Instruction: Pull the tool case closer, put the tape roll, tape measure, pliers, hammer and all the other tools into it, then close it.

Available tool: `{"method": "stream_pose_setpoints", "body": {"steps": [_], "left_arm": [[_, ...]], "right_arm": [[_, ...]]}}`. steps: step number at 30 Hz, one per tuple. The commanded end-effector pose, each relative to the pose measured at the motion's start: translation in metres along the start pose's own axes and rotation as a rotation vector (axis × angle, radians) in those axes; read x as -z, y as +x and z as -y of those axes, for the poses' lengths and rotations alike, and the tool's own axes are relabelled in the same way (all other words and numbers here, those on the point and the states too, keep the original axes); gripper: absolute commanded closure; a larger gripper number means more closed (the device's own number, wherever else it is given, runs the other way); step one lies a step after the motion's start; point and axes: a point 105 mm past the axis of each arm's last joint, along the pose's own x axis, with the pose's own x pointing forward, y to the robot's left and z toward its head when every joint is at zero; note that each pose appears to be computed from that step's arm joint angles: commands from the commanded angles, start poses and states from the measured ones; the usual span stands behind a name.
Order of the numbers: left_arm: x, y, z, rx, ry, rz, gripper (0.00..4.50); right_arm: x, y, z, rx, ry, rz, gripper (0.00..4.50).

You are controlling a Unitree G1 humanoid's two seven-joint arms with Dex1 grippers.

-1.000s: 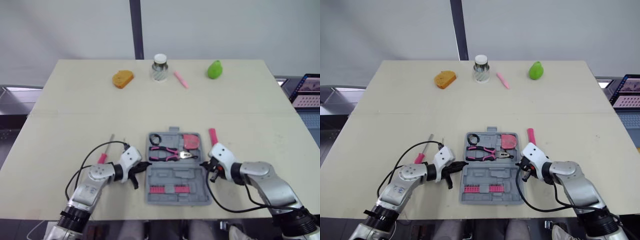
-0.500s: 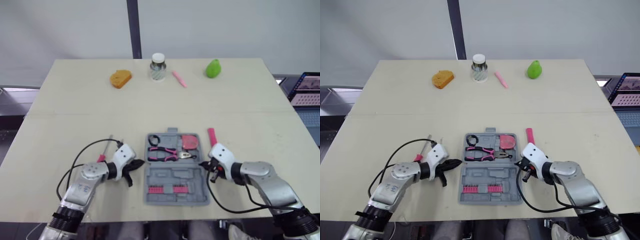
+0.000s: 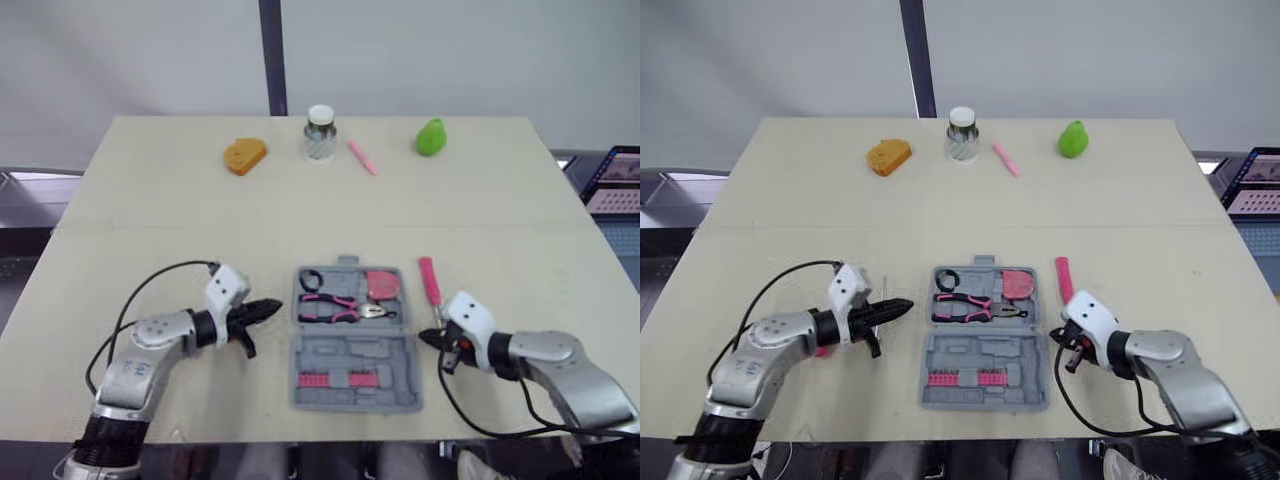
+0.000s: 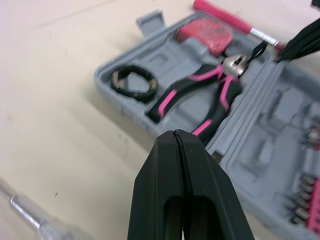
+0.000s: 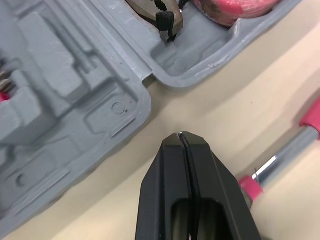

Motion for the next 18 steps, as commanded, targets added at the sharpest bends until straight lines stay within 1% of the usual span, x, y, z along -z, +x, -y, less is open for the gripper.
{"method": "stream_pose_setpoints", "body": {"steps": [1, 4, 7, 8, 13, 18], "left_arm": [[-0.019, -0.021, 0.010, 0.034, 0.034, 0.055, 4.50], [-0.013, -0.045, 0.016, 0.040, 0.030, 0.039, 4.50], [-0.011, -0.069, 0.020, 0.026, 0.049, 0.105, 4.50], [-0.008, -0.078, 0.022, 0.017, 0.052, 0.106, 4.50], [0.020, -0.116, 0.032, -0.024, 0.041, 0.051, 4.50], [0.044, -0.141, 0.045, -0.063, 0.044, 0.000, 4.50]], "right_arm": [[-0.015, -0.022, -0.007, -0.052, -0.015, 0.047, 4.48], [-0.012, -0.038, -0.015, -0.108, 0.013, 0.044, 4.48], [-0.008, -0.048, -0.017, -0.122, 0.036, 0.059, 4.48], [-0.008, -0.052, -0.018, -0.125, 0.033, 0.074, 4.48], [0.007, -0.068, -0.030, -0.173, 0.035, 0.082, 4.48], [0.022, -0.076, -0.035, -0.189, 0.086, 0.052, 4.48]]}}
